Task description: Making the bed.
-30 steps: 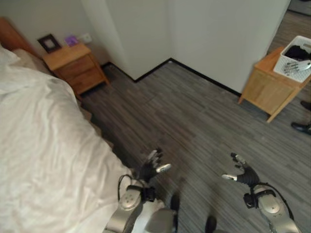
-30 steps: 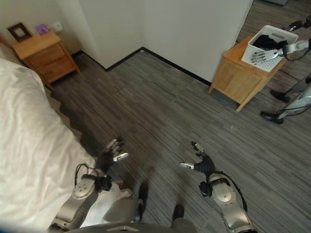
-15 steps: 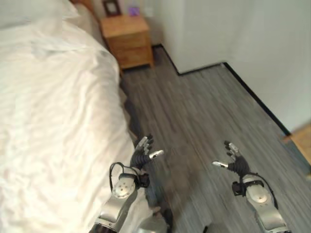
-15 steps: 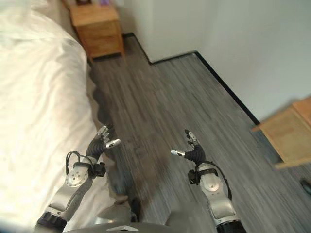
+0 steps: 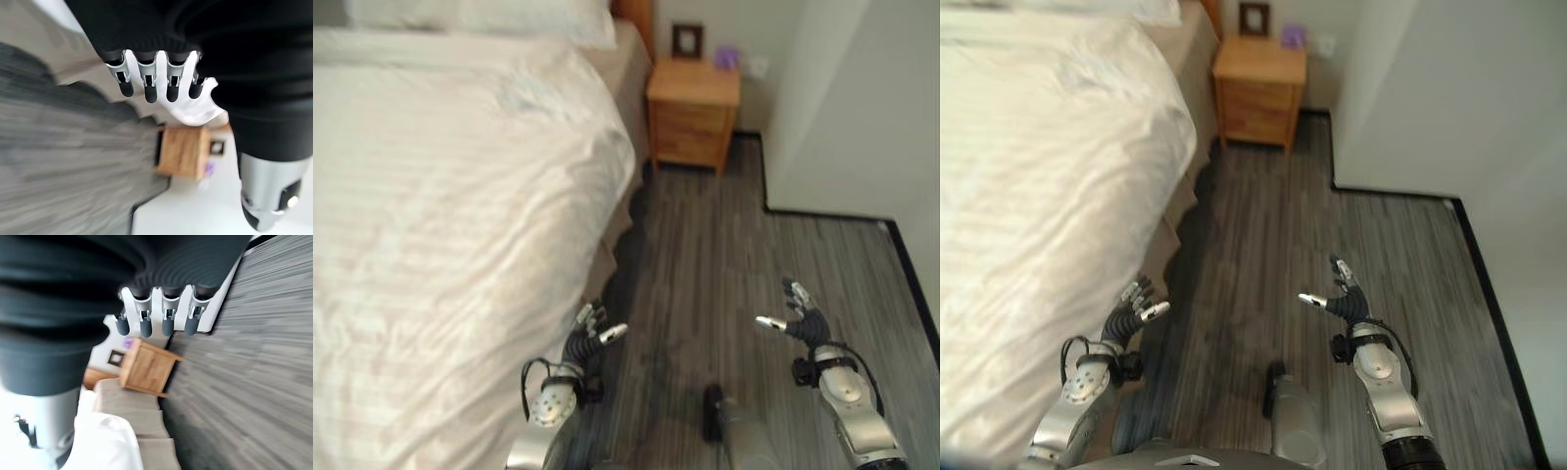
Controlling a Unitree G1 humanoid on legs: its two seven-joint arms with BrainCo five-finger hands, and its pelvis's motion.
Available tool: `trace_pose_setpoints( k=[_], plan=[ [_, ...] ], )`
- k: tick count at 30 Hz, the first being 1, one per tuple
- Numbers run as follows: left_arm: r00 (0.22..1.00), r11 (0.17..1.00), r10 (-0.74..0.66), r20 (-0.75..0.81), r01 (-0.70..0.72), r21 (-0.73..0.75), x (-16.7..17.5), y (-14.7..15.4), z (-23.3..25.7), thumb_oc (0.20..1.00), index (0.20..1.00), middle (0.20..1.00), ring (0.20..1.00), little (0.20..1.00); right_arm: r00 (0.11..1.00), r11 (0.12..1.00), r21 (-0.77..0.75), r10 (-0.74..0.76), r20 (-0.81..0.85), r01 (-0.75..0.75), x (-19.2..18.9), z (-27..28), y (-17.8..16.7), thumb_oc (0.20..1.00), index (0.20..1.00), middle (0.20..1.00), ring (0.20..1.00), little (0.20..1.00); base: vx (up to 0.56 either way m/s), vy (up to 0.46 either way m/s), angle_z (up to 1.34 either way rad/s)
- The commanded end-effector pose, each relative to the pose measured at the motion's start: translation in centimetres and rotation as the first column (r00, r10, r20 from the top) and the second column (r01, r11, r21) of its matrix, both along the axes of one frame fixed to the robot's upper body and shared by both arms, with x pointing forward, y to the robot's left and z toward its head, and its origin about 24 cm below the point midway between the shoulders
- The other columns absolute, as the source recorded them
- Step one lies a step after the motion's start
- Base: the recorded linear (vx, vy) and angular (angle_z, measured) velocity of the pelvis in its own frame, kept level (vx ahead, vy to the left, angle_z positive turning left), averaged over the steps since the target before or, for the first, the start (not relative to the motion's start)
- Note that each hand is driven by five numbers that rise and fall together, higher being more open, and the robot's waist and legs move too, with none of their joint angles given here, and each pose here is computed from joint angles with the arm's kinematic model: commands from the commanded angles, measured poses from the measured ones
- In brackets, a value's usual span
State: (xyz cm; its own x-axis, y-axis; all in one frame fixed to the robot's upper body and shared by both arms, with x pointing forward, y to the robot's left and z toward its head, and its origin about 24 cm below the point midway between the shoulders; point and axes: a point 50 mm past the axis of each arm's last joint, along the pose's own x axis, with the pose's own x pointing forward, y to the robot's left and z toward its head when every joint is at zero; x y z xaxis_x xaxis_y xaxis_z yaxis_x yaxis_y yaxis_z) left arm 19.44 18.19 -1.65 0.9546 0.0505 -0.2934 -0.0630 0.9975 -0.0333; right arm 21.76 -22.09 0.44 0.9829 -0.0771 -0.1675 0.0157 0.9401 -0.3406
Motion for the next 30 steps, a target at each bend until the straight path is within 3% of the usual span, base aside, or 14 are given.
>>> trace_pose_setpoints(
  k=[1, 6, 12, 17, 22, 30],
  plan=[
    [0.980, 0.999, 0.015, 0.197, -0.021, 0.025, 2.2, 1.1, 3.9, 1.000, 1.000, 1.000, 1.000, 1.000, 0.990, 0.997, 0.068, 0.036, 0.133, -0.046, 0.1, 2.5, 1.1, 1.000, 1.000, 1.000, 1.000, 1.000, 0.49, -0.315, -0.42],
    [0.979, 0.997, 0.075, 0.191, -0.067, -0.047, 2.1, 1.5, 3.8, 1.000, 1.000, 1.000, 1.000, 1.000, 0.987, 0.997, 0.075, 0.004, 0.160, -0.016, 0.9, 3.1, 1.0, 1.000, 1.000, 1.000, 1.000, 1.000, 0.65, -0.056, -0.15],
    [0.989, 0.997, 0.065, 0.134, -0.059, -0.047, 1.3, 1.0, 2.4, 1.000, 1.000, 1.000, 1.000, 1.000, 0.985, 0.993, 0.096, 0.053, 0.161, -0.070, 1.4, 2.8, 2.8, 1.000, 1.000, 1.000, 1.000, 1.000, 0.81, 0.189, -0.19],
    [0.986, 0.999, 0.034, 0.161, -0.032, -0.013, 2.2, 0.7, 3.1, 1.000, 1.000, 1.000, 1.000, 1.000, 0.982, 0.990, 0.116, 0.063, 0.176, -0.084, 1.5, 2.8, 3.9, 1.000, 1.000, 1.000, 1.000, 1.000, 0.40, 0.219, -0.01],
    [0.943, 0.996, 0.086, 0.320, -0.092, 0.004, 3.8, 1.9, 6.7, 1.000, 1.000, 1.000, 1.000, 1.000, 0.977, 0.990, 0.115, 0.052, 0.207, -0.078, 1.9, 3.5, 4.1, 1.000, 1.000, 1.000, 1.000, 1.000, 0.64, 0.096, 0.56],
    [0.925, 0.983, 0.180, 0.335, -0.181, -0.030, 3.2, 4.0, 6.9, 1.000, 1.000, 1.000, 1.000, 1.000, 0.976, 0.990, 0.128, 0.032, 0.214, -0.061, 1.7, 3.6, 4.0, 1.000, 1.000, 1.000, 1.000, 1.000, 0.55, -0.188, 1.16]
  ],
)
